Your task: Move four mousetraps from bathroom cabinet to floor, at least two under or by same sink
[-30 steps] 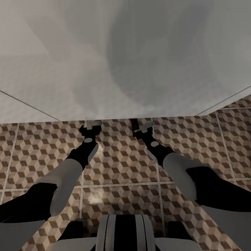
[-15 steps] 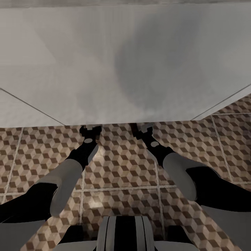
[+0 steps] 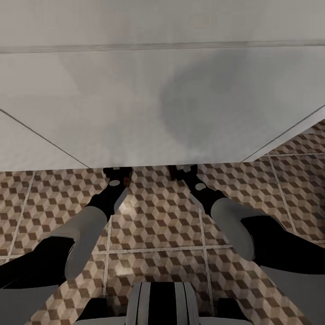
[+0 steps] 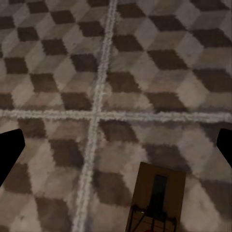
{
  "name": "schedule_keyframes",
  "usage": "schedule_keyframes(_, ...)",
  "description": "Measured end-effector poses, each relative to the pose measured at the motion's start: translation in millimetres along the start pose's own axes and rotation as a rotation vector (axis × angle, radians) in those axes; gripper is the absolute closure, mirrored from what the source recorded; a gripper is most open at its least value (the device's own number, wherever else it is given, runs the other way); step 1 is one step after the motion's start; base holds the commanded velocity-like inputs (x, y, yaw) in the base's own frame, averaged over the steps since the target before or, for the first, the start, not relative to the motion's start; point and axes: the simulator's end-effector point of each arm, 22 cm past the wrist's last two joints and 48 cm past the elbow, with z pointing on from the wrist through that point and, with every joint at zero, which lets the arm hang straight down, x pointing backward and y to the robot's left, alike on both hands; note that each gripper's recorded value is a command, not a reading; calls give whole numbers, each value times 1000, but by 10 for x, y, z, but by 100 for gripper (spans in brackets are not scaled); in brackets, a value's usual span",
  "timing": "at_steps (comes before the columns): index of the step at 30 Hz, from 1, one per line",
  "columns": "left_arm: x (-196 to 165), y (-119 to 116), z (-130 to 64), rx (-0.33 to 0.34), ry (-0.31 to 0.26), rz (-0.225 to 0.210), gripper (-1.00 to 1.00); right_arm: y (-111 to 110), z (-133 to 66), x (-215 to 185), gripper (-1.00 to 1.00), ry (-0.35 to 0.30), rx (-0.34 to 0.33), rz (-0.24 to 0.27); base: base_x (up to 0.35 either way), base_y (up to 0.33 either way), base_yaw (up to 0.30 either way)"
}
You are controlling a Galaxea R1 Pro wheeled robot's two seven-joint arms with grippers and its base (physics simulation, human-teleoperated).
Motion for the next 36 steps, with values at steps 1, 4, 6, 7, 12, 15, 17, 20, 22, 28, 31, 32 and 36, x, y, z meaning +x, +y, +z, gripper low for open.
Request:
schedule_keyframes(1, 2, 0, 0, 0, 0, 0, -100, 0, 0, 0, -100, 0, 0, 0, 0, 0, 0)
schedule_keyframes(4, 23, 0, -5, 0, 3, 0, -100, 0, 0, 0, -100, 0, 0, 0, 0, 0, 0)
schedule_keyframes(6, 54, 1, -13, 0, 7, 1, -100, 1, 0, 1, -100, 0, 0, 0, 0, 0, 0)
schedule_keyframes(7, 87, 1, -21, 1, 12, 3, -100, 2, -1, 4, -100, 0, 0, 0, 0, 0, 0)
schedule_keyframes(12, 136, 4, -34, 1, 18, 5, -100, 5, -4, 14, -100, 2, -1, 0, 0, 0, 0)
schedule_keyframes(15, 153, 6, -37, 1, 20, 5, -100, 7, -6, 19, -100, 2, -1, 1, 0, 0, 0)
schedule_keyframes(17, 163, 9, -39, 0, 22, 6, -100, 7, -7, 20, -100, 3, -1, 1, 0, 0, 0)
schedule_keyframes(20, 195, 11, -45, 0, 26, 8, -100, 8, -7, 22, -100, 3, -1, 1, 0, 0, 0)
schedule_keyframes(22, 219, 12, -50, 1, 30, 9, -100, 8, -7, 23, -100, 3, -1, 1, 0, 0, 0)
schedule_keyframes(28, 262, 11, -61, 2, 36, 11, -100, 8, -7, 24, -100, 3, -1, 1, -14, 0, 0)
schedule_keyframes(31, 269, 11, -61, 2, 37, 11, -100, 9, -6, 26, -100, 3, -1, 1, -181, 0, 0)
schedule_keyframes(32, 270, 12, -61, 1, 37, 11, -100, 9, -6, 27, -100, 3, -1, 1, -249, 0, 0)
schedule_keyframes(36, 274, 11, -62, 2, 37, 11, -100, 9, -5, 28, -100, 4, -1, 1, -286, 0, 0)
